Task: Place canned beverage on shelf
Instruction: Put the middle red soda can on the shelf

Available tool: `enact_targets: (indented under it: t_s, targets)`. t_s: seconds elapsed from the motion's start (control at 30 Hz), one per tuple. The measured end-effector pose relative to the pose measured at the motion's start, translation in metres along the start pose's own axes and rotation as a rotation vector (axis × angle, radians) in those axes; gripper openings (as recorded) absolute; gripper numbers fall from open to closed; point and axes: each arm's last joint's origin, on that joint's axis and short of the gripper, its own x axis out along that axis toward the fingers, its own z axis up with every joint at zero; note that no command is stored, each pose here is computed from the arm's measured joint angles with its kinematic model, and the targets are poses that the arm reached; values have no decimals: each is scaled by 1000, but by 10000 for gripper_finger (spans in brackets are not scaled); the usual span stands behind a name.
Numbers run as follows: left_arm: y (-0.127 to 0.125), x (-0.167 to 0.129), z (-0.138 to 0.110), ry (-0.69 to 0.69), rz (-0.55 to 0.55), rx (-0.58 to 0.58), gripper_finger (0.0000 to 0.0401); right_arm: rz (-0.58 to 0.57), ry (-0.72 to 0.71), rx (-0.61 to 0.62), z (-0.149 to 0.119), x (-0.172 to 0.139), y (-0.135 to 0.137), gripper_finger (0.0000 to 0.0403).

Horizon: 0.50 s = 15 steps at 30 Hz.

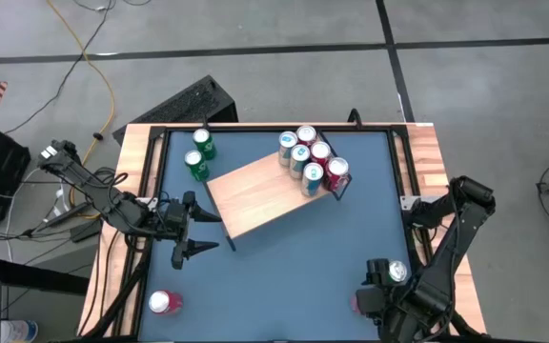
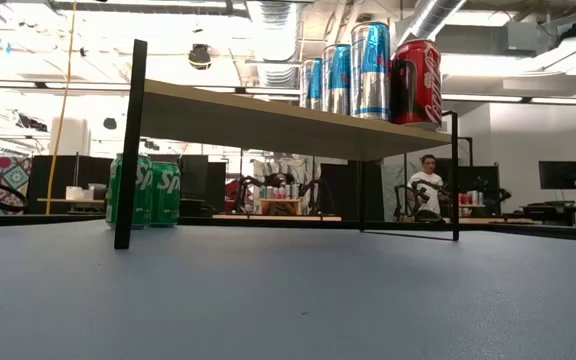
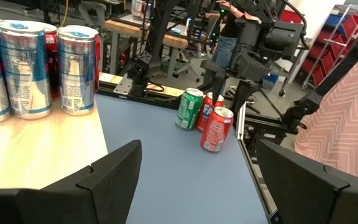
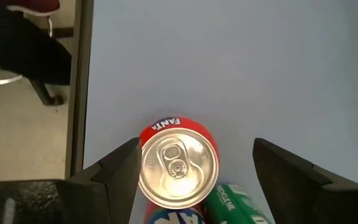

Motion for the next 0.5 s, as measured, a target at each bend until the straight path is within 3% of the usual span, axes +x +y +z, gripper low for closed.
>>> enact_targets:
  t_s: [0.17,0.37,0.5]
  targets:
    - [0,0,0,2,0,8,303,14,65,-126,0,13,7,292]
    - [0,0,-1,8,4,12,303,74,224,-162,7,35,9,292]
    - [0,0,-1,7,6,14,303,79,229,-169,11,38,6,292]
